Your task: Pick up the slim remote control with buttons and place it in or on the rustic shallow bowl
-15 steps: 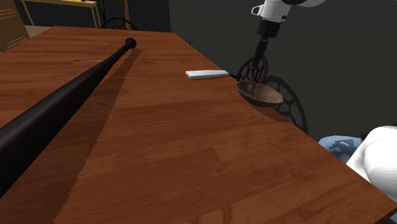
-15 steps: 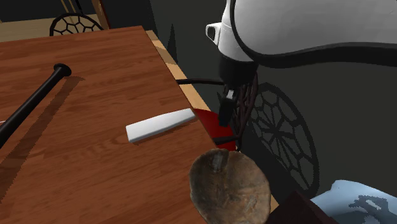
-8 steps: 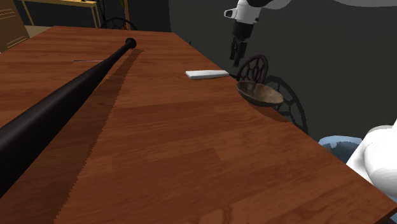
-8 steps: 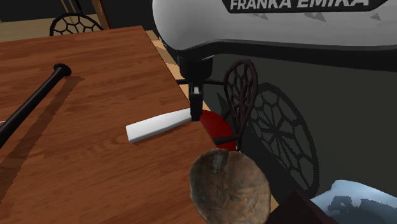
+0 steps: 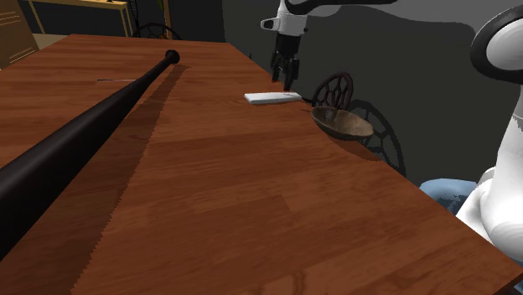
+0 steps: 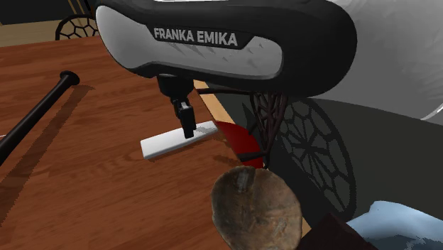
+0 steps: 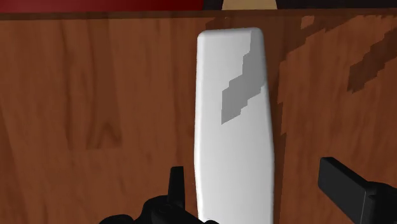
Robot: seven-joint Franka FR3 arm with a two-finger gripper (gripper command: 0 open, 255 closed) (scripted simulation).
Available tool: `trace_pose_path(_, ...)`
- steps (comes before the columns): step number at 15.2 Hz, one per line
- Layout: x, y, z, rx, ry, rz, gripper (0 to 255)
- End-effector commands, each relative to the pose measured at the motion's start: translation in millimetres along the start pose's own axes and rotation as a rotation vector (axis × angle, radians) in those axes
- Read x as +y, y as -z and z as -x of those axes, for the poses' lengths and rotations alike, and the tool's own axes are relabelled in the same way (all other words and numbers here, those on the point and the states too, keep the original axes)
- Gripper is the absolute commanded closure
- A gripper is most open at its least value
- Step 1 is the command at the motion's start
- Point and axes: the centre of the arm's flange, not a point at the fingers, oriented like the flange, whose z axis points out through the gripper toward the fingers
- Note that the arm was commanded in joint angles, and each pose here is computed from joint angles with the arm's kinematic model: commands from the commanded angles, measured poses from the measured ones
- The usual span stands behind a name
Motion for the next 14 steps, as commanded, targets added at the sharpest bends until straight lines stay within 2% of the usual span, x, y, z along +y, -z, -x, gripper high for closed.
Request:
trace_pose_path(1, 3.1, -7.4, -10.4, 0.000, 0.031, -0.002, 0)
trace_pose_path(7, 3.0, -42.1, -10.4, 0.000, 0.031, -0.002, 0)
trace_pose_path(14, 3.0, -42.1, -10.4, 0.000, 0.031, -0.002, 0)
